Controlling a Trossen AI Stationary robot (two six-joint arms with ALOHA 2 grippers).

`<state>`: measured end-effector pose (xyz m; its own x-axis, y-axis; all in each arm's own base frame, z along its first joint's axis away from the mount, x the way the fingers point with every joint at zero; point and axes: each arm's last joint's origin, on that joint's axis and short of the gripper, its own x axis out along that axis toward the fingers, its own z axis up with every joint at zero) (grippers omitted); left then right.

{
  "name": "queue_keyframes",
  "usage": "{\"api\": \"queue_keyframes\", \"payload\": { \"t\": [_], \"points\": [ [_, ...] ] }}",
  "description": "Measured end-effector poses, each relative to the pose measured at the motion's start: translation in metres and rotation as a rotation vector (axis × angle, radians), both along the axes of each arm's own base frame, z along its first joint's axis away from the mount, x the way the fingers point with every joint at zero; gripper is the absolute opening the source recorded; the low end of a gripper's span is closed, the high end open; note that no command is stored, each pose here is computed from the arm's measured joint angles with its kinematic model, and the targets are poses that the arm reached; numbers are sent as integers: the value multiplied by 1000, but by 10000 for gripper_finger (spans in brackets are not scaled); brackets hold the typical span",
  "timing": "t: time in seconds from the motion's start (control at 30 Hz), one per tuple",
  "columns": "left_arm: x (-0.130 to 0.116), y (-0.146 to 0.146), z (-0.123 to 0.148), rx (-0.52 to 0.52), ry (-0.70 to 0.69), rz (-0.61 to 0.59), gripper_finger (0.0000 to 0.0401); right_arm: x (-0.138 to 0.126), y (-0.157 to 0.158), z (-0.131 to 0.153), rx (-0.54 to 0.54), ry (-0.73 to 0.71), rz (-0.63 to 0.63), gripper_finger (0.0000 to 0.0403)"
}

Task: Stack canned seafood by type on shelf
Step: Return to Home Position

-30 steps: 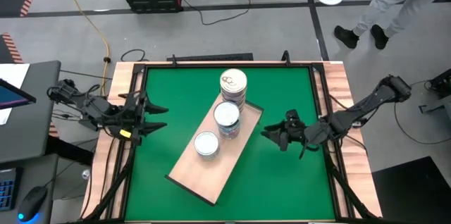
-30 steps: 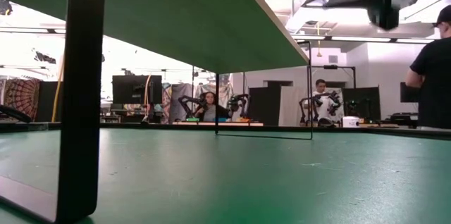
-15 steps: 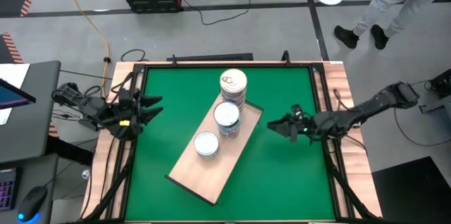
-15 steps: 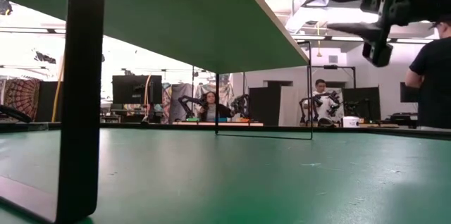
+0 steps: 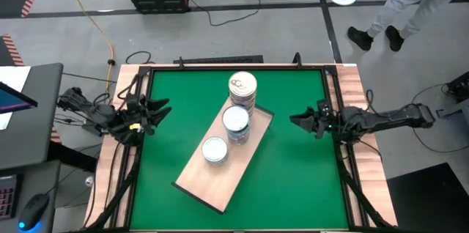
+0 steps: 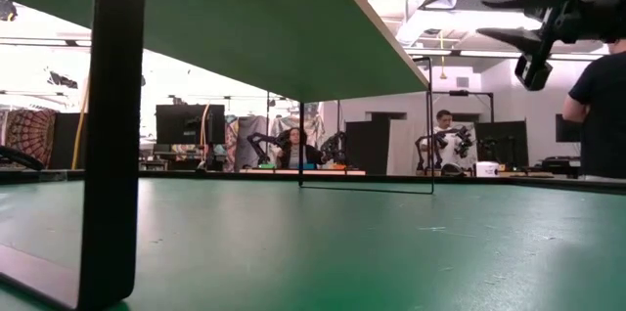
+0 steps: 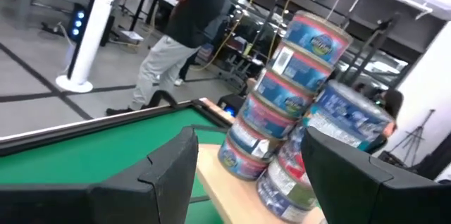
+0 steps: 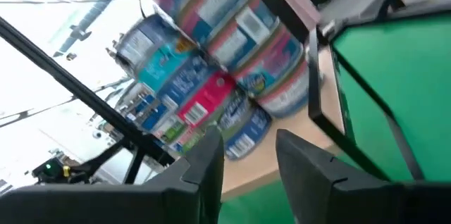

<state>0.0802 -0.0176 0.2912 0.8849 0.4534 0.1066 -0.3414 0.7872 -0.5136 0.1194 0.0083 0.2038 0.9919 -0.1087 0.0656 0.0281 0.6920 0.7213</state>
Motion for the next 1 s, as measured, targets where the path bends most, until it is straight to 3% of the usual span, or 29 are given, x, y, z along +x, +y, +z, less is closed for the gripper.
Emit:
{"api": "queue_keyframes", "payload": {
  "t": [0.43,0.63,1.0],
  "points": [
    [1,-1,-22,-56,-10,-15,242,-33,-12,2,-61,-59,-96,135],
    [-5,3,-22,-55,-22,-14,242,-31,-13,-3,-53,-27,-105,132],
    [-5,1,-37,-126,20,-102,187,-24,-12,-29,-8,26,-111,132]
  ]
}}
